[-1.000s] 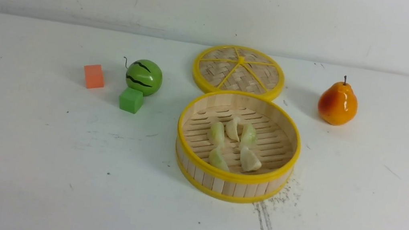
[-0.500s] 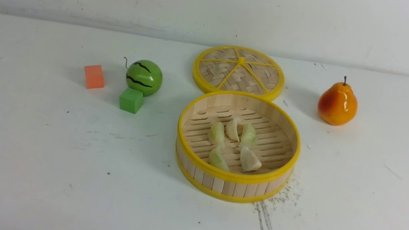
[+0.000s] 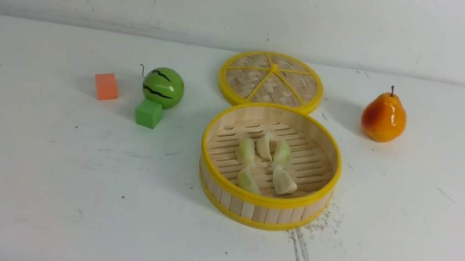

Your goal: Put the dumplings into the steamer on the white table.

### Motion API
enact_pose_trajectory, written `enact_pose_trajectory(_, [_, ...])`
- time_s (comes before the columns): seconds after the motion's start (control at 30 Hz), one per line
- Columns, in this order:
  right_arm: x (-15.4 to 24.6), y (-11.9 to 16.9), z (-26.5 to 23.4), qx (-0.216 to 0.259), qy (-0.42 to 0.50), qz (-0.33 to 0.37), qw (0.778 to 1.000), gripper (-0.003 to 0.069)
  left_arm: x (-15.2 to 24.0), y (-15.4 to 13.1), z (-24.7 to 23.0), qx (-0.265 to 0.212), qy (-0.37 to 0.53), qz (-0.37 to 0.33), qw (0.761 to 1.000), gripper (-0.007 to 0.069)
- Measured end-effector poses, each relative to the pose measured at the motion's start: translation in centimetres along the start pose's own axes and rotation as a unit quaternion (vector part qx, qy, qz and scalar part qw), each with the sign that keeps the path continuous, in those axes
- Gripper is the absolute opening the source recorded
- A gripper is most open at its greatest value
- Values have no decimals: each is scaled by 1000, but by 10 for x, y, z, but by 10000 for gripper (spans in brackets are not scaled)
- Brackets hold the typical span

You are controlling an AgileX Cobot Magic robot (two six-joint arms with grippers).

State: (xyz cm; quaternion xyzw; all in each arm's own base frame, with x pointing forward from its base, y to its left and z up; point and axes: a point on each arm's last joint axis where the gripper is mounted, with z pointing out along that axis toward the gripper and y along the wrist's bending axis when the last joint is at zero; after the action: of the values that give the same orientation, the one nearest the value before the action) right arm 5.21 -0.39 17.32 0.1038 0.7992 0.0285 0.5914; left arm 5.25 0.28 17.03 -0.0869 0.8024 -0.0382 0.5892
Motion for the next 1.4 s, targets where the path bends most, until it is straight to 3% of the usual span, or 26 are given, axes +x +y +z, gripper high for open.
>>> enact_pose_trajectory(1.4, [0, 0, 0, 0, 0, 0, 1000, 93, 1, 0, 0, -1, 4, 2, 1000, -3])
